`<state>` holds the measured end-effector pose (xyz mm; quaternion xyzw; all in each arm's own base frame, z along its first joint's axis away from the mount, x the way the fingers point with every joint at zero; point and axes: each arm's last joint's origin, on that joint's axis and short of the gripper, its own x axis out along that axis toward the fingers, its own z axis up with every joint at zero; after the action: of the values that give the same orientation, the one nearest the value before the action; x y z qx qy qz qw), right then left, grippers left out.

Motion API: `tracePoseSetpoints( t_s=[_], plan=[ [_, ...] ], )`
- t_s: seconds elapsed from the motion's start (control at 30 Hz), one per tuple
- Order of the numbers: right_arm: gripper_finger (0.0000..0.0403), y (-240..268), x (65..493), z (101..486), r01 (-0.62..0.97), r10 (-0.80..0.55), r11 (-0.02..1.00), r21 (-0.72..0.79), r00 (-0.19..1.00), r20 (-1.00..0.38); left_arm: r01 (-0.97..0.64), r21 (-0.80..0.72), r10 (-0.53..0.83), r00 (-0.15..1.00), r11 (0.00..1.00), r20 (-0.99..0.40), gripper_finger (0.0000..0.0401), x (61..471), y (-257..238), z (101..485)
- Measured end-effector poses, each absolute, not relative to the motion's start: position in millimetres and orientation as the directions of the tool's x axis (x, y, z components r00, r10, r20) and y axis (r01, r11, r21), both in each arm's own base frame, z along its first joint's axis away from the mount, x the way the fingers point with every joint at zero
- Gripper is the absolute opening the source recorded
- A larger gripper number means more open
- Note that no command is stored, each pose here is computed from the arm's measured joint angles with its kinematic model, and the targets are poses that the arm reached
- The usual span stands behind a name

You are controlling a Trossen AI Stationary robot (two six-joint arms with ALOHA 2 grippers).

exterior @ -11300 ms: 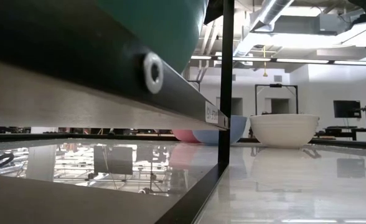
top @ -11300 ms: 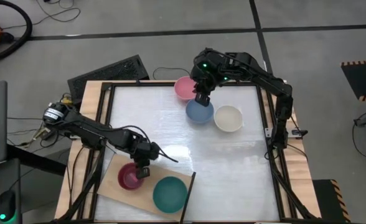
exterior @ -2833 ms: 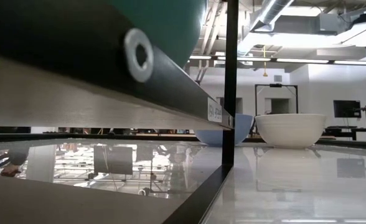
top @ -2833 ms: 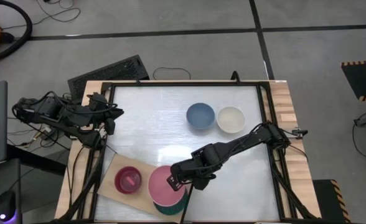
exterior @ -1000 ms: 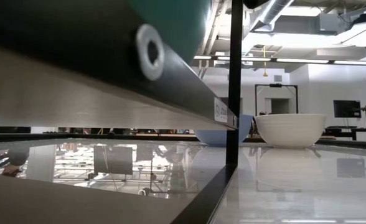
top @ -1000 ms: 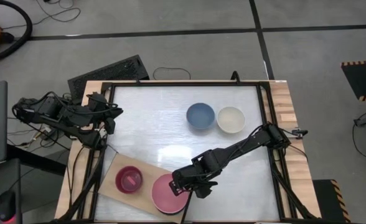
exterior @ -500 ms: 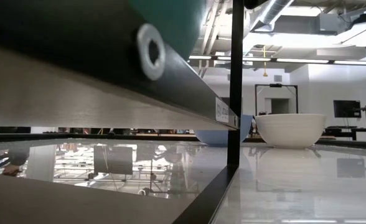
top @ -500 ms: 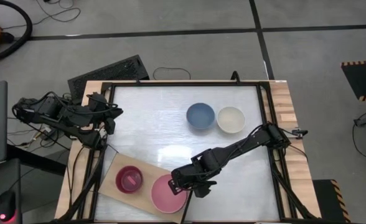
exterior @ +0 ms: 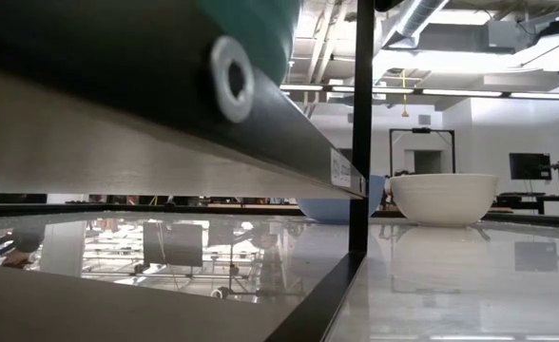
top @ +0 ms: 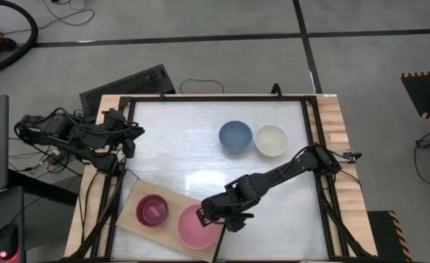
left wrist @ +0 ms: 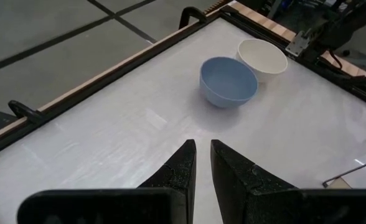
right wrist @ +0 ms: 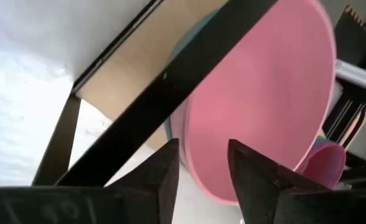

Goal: Place and stack bowls onto a shelf
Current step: Put the light pink bowl on top of the dark green bowl on the shelf, then stack the blue bowl on top of the pink bowl on the shelf

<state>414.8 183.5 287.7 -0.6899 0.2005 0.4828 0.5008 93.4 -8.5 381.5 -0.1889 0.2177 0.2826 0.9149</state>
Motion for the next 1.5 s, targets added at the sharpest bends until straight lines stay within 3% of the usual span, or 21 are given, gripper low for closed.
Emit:
tracePoseSetpoints(
  t_s=[0.17,0.4,0.5,0.67,0.8,0.9,1.0,1.1,1.27,1.5],
  plan=[
    [0.0172,176.8,415.6,292.4,-0.775,0.15,-0.385,-0.5,0.482,-0.863,-0.599,-0.222,0.435,0.745,0.769,-0.505,0.0034,93.4,-8.5,381.5],
    [0.0173,154.0,426.5,318.6,-0.804,0.141,-0.147,-0.576,0.559,-0.817,-0.597,-0.217,0.434,0.745,0.772,-0.506,0.0034,93.4,-8.5,381.4],
    [0.0173,134.2,432.2,332.8,-0.802,0.107,0.061,-0.595,0.598,-0.795,-0.599,-0.221,0.434,0.745,0.77,-0.506,0.0034,93.5,-8.5,381.4],
    [0.017,74.2,434.3,355.1,-0.664,-0.044,0.541,-0.516,0.591,-0.806,-0.599,-0.222,0.434,0.745,0.769,-0.506,0.0034,93.4,-8.5,381.4],
    [0.0167,17.7,430.2,351.9,-0.443,-0.066,0.841,-0.312,0.489,-0.87,-0.6,-0.225,0.435,0.745,0.768,-0.506,0.0034,93.4,-8.5,381.4],
    [0.0166,-20.9,424.6,343.2,-0.16,-0.071,0.976,-0.147,0.405,-0.912,-0.601,-0.224,0.436,0.745,0.767,-0.505,0.0034,93.3,-8.4,381.4],
    [0.0166,-49.5,423.9,322.5,0.123,-0.056,0.992,-0.016,0.331,-0.942,-0.606,-0.219,0.445,0.742,0.765,-0.501,0.0034,93.3,-8.2,381.5],
    [0.0166,-61.3,423.4,297.9,0.254,-0.037,0.967,0.032,0.265,-0.964,-0.606,-0.211,0.449,0.741,0.767,-0.5,0.0034,93.2,-8.1,381.5],
    [0.0166,-65.1,421.7,265.6,0.348,-0.026,0.937,0.045,0.197,-0.98,-0.614,-0.198,0.454,0.73,0.764,-0.511,0.0034,91.9,-7.6,380.2],
    [0.0166,-62.3,426.6,240.1,0.344,-0.029,0.937,0.052,0.226,-0.974,-0.622,-0.191,0.458,0.719,0.759,-0.523,0.0034,90.7,-7.2,378.8]
  ],
)
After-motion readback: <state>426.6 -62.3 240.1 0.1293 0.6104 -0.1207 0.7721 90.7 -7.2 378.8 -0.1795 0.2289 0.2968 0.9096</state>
